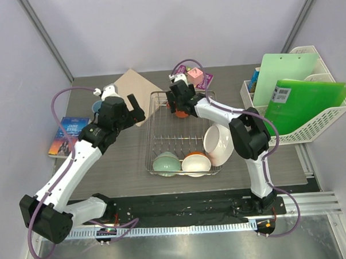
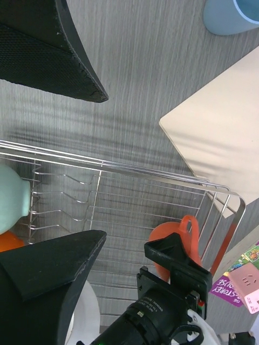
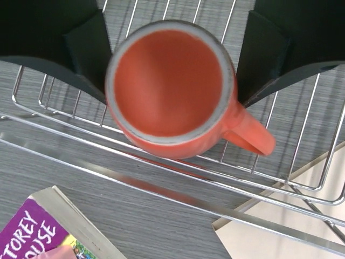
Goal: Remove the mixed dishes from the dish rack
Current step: Pick up the cup from the dish rack.
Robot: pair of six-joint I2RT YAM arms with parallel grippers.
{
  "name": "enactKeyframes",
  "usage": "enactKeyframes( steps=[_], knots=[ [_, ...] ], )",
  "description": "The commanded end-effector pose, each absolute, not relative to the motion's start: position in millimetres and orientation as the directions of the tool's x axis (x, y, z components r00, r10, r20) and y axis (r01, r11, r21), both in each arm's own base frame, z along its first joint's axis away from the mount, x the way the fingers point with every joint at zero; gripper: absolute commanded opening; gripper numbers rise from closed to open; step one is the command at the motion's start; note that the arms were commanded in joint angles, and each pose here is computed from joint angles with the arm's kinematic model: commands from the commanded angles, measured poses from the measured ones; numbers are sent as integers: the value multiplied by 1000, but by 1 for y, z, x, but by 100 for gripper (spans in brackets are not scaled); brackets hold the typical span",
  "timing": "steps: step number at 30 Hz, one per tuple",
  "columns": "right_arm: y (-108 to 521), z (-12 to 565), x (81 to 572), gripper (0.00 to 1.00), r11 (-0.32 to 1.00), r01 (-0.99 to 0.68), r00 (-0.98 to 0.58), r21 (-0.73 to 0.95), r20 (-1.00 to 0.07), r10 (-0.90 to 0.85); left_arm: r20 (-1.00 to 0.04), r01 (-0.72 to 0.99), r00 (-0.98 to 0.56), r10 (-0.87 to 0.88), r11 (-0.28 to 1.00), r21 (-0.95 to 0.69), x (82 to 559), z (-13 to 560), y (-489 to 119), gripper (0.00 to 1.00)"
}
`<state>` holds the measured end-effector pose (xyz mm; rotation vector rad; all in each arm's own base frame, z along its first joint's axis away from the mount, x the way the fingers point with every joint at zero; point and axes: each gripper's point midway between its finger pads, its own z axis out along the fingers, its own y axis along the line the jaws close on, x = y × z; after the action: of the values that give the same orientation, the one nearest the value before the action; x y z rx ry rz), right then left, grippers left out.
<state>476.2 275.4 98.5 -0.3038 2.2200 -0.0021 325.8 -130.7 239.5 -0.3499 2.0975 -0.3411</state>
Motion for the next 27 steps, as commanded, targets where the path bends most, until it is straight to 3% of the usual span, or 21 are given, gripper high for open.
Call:
enactKeyframes(
  steps=[1,2,6,7,10,19,27],
  knots=[
    [279,118,484,70,978,-199,-561,-71,-809,-173,-778,-92,-488,-395,910,-404,329,245,-136,100],
    [279,124,484,57,979,-196,-552,-64,-818,-164,-778,-92,-490,-395,910,-404,329,244,-136,100],
    [275,140,479,30,981,-190,-524,-41,-841,-137,-777,-92,-488,-398,908,-408,329,244,-136,100],
    [276,144,477,19,981,-191,-517,-33,-846,-130,-777,-92,-488,-398,908,-408,329,244,-136,100],
    [273,164,470,1,982,-190,-496,-4,-862,-99,-774,-92,-489,-402,906,-413,330,243,-137,100],
    [280,225,439,1,955,-243,-451,171,-892,45,-759,-107,-491,-428,894,-435,335,238,-142,100],
    [304,306,393,1,678,-459,-452,574,-808,379,-711,-50,-467,-526,819,-572,338,249,-162,100]
  ],
)
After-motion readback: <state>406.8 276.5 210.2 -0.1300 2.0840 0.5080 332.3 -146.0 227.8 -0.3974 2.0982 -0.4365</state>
